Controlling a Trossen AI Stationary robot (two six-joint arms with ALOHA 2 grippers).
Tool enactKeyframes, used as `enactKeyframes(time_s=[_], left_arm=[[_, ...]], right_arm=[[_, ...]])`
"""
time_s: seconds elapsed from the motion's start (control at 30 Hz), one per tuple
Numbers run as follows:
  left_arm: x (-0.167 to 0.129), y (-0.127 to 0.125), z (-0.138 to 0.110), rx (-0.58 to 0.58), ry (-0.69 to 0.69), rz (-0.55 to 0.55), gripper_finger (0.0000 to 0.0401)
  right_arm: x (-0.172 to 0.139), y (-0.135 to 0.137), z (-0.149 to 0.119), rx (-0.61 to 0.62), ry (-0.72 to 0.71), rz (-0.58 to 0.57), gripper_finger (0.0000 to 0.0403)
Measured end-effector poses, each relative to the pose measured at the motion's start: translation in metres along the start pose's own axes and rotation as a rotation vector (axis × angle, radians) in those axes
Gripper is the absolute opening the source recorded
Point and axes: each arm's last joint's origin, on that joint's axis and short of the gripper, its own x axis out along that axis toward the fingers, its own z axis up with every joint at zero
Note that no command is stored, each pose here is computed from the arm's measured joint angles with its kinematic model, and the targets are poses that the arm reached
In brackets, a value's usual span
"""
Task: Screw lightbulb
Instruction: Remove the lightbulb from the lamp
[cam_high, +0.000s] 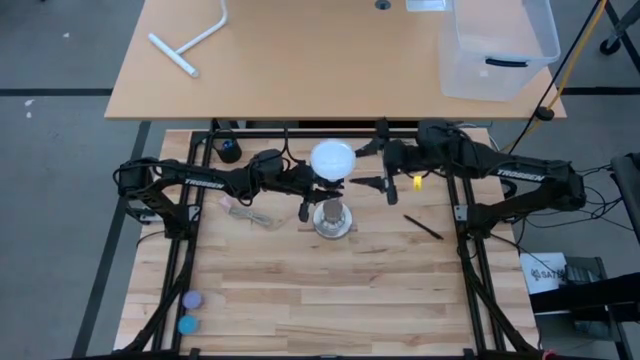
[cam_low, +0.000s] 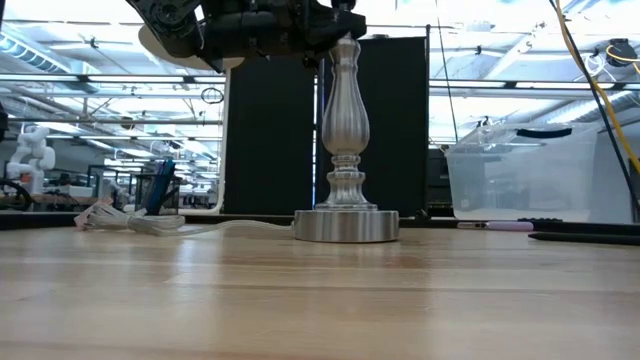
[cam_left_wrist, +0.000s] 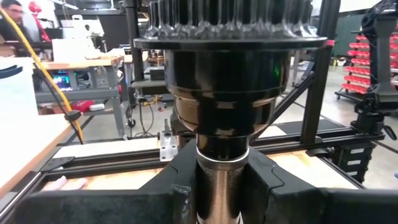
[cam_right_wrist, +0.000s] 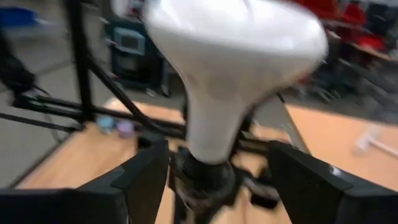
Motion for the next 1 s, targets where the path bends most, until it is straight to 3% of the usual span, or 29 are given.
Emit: enactKeyframes(time_s=[0.13, 0.3, 0.5, 0.7, 1.0], left_arm=[[0.000, 0.000, 0.000, -0.001, 0.001, 0.013, 0.0072], [0.000, 0.002, 0.000, -0.004, 0.005, 0.074, 0.0072], [0.000, 0.003, -0.001, -0.009, 0.012, 0.111, 0.0072], [0.000, 0.004, -0.001, -0.009, 0.013, 0.141, 0.0072], [0.000, 0.004, -0.001, -0.008, 0.013, 0.157, 0.0072]], right_arm=[[0.003, 0.006, -0.007, 0.008, 0.085, -0.076, 0.0257], [0.011, 0.020, -0.014, 0.006, 0.044, -0.140, 0.0256], [0.019, 0.040, -0.035, 0.023, 0.107, -0.271, 0.0256], [0.024, 0.054, -0.050, 0.034, 0.014, -0.366, 0.0256], [0.039, 0.058, -0.051, 0.052, -0.198, -0.409, 0.0256]])
